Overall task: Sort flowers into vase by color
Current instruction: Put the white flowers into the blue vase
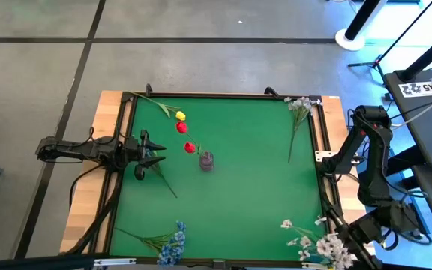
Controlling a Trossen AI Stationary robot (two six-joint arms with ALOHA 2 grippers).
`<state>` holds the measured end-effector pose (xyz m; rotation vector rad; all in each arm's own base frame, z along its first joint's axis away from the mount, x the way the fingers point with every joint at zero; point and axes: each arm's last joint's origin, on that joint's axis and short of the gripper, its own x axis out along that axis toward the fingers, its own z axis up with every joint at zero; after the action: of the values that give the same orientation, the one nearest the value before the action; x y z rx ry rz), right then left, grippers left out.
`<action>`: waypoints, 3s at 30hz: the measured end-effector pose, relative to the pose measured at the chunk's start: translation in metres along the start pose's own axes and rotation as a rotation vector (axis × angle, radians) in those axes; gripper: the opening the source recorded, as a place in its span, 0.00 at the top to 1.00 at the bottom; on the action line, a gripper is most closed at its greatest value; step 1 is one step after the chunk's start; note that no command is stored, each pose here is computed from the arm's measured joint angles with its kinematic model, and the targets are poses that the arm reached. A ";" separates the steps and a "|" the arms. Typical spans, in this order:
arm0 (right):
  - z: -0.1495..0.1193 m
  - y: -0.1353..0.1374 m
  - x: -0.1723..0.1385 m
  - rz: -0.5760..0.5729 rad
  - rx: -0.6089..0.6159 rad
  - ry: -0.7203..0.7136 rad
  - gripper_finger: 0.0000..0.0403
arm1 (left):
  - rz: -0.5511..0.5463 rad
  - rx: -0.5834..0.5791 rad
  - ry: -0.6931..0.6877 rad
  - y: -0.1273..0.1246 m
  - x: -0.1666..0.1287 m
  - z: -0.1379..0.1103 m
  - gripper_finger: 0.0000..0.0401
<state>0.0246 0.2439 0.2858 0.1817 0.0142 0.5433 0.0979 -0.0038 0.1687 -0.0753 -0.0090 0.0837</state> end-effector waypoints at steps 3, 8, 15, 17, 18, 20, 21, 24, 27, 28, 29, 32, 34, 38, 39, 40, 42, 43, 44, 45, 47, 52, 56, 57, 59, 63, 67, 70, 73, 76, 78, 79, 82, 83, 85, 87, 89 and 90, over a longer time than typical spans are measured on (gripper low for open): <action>0.000 -0.001 0.000 0.001 0.000 0.004 0.91 | 0.000 0.000 0.000 0.000 0.000 0.000 0.58; 0.007 -0.005 -0.003 0.028 0.021 0.001 0.82 | 0.000 0.000 0.000 0.000 0.000 0.000 0.58; 0.009 -0.019 -0.013 0.063 0.089 0.101 0.67 | 0.000 0.000 0.000 0.000 0.000 0.000 0.58; 0.009 -0.024 -0.018 0.103 0.110 0.154 0.63 | 0.000 0.000 0.000 0.000 0.000 0.000 0.58; 0.010 -0.027 -0.020 0.132 0.133 0.179 0.62 | 0.000 0.000 0.000 0.000 0.000 0.000 0.58; 0.016 -0.033 -0.026 0.172 0.162 0.208 0.58 | 0.000 0.000 -0.001 0.000 0.000 0.000 0.58; 0.021 -0.035 -0.028 0.187 0.170 0.216 0.57 | 0.000 0.000 -0.001 0.000 0.000 0.000 0.58; 0.045 -0.042 -0.034 0.200 0.188 0.185 0.55 | 0.000 0.000 0.000 0.000 0.000 0.000 0.58; 0.068 -0.046 -0.038 0.211 0.156 0.134 0.54 | 0.000 0.000 0.000 0.000 0.000 0.000 0.58; 0.074 -0.048 -0.039 0.206 0.144 0.115 0.54 | 0.000 0.000 0.000 0.000 0.000 0.000 0.58; 0.081 -0.049 -0.039 0.176 0.137 0.088 0.54 | 0.000 0.000 0.000 0.000 0.000 0.000 0.58; 0.095 -0.057 -0.036 -0.020 0.112 0.001 0.54 | 0.000 0.000 0.000 0.000 0.000 0.000 0.58; 0.097 -0.066 -0.027 -0.148 0.102 -0.028 0.54 | 0.000 0.000 0.000 0.000 0.000 0.000 0.58; 0.098 -0.095 0.003 -0.314 0.103 -0.058 0.54 | 0.000 0.000 0.000 0.000 0.000 0.000 0.58; 0.097 -0.104 0.012 -0.335 0.101 -0.053 0.54 | 0.000 0.000 0.000 0.000 0.000 0.000 0.58; 0.095 -0.113 0.021 -0.352 0.095 -0.038 0.54 | 0.000 0.000 0.000 0.000 0.000 0.000 0.58; 0.089 -0.134 0.039 -0.430 0.111 -0.013 0.54 | 0.000 0.000 0.000 0.000 0.000 0.000 0.58; 0.086 -0.148 0.048 -0.507 0.126 -0.012 0.54 | 0.000 0.000 0.000 0.000 0.000 0.000 0.58; 0.084 -0.162 0.054 -0.582 0.131 -0.007 0.54 | 0.000 0.000 0.000 0.000 0.000 0.000 0.58; 0.082 -0.176 0.059 -0.659 0.122 0.000 0.54 | 0.000 0.000 0.000 0.000 0.000 0.000 0.58; 0.079 -0.201 0.063 -0.796 0.113 0.013 0.54 | 0.000 0.000 0.000 0.000 0.000 0.000 0.58; 0.066 -0.266 0.055 -1.136 0.154 0.110 0.54 | 0.000 0.000 0.000 0.000 0.000 0.000 0.58; 0.043 -0.314 0.029 -1.493 0.254 0.261 0.54 | 0.000 0.000 0.000 0.000 0.000 0.000 0.58; 0.036 -0.325 0.022 -1.574 0.285 0.301 0.54 | 0.000 0.000 0.000 0.000 0.000 0.000 0.58; 0.021 -0.342 0.007 -1.721 0.353 0.372 0.54 | 0.000 0.000 0.000 0.000 0.000 0.000 0.58; -0.010 -0.361 -0.018 -1.903 0.448 0.480 0.54 | 0.000 0.000 0.000 0.000 0.000 0.000 0.58; -0.035 -0.373 -0.039 -1.948 0.557 0.479 0.54 | 0.000 0.000 0.000 0.000 0.000 0.000 0.58; -0.049 -0.381 -0.052 -1.952 0.646 0.430 0.54 | 0.000 0.000 0.000 0.000 0.000 0.000 0.58; -0.059 -0.385 -0.065 -1.997 0.677 0.386 0.54 | 0.000 0.000 0.000 0.000 0.000 0.000 0.58; -0.066 -0.389 -0.077 -2.041 0.714 0.355 0.54 | 0.000 0.000 0.000 0.000 0.000 0.000 0.58; -0.069 -0.389 -0.083 -2.057 0.748 0.347 0.54 | 0.000 0.000 0.000 0.000 0.000 0.000 0.58; -0.071 -0.389 -0.086 -2.067 0.761 0.349 0.54 | 0.000 0.000 0.000 0.000 0.000 0.000 0.58; -0.080 -0.386 -0.092 -2.101 0.807 0.332 0.57 | 0.000 0.000 0.000 0.000 0.000 0.000 0.58; -0.083 -0.384 -0.094 -2.109 0.825 0.326 0.59 | 0.000 0.000 0.000 0.000 0.000 0.000 0.58; -0.090 -0.381 -0.096 -2.118 0.842 0.306 0.63 | 0.000 0.000 0.000 0.000 0.000 0.000 0.58; -0.097 -0.380 -0.097 -2.105 0.851 0.288 0.68 | 0.000 0.000 0.000 0.000 0.000 0.000 0.58; -0.103 -0.379 -0.097 -2.085 0.867 0.280 0.73 | 0.000 0.000 0.000 0.000 0.000 0.000 0.58; -0.105 -0.379 -0.097 -2.077 0.866 0.274 0.76 | 0.000 0.000 0.000 0.000 0.000 0.000 0.58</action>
<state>0.1295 -0.1072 0.1127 0.7772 0.6382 -1.5678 0.0979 -0.0038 0.1687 -0.0756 -0.0090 0.0835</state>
